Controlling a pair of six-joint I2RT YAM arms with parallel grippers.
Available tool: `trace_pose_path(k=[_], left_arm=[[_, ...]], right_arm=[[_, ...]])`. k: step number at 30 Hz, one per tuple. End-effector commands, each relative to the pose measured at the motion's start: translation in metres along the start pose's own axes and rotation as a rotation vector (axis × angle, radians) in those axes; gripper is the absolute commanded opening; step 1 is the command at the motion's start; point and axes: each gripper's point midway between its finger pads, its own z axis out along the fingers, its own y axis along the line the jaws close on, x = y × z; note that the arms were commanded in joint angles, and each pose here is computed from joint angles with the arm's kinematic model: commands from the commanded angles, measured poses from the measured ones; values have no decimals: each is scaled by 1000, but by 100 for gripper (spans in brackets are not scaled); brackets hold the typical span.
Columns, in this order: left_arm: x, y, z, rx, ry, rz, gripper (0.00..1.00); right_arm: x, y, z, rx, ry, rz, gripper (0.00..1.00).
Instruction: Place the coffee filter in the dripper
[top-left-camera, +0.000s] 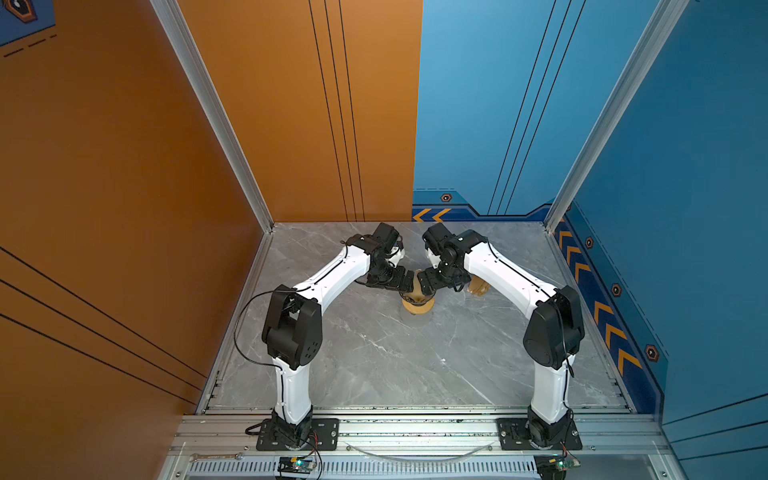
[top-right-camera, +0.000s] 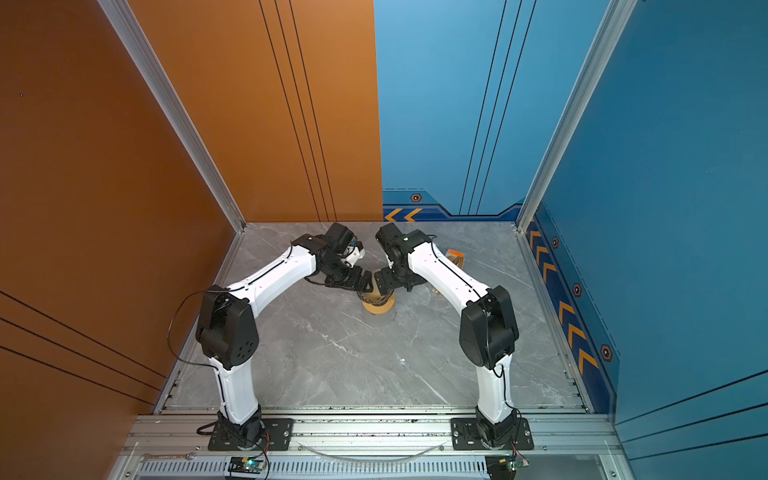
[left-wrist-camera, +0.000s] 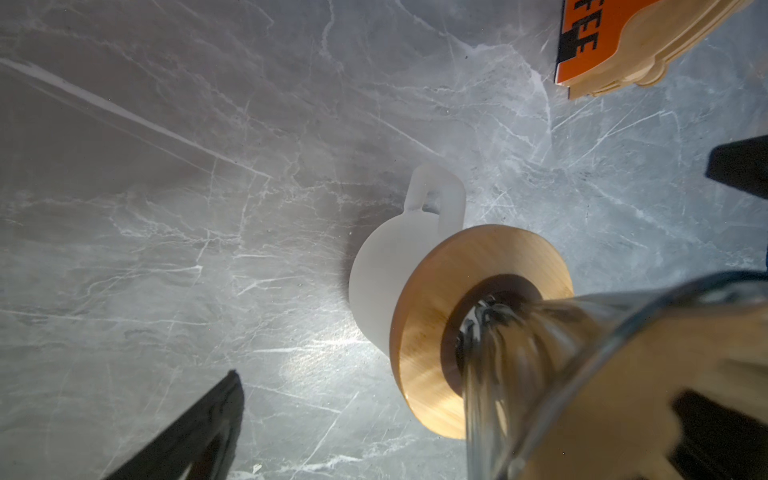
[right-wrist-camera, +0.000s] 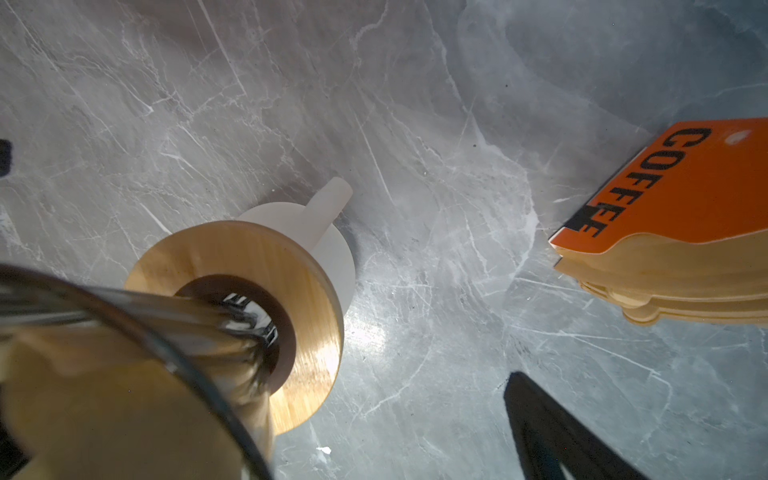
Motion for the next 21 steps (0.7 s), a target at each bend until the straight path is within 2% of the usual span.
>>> trace_pose_path(k=[1, 21], left_arm=[[10, 7, 6, -37, 43, 6, 98], [12, 8, 12, -39, 59, 5, 98]], right_arm=[[1, -1, 2, 24, 9, -18, 99], [14, -6, 22, 25, 45, -5, 98]])
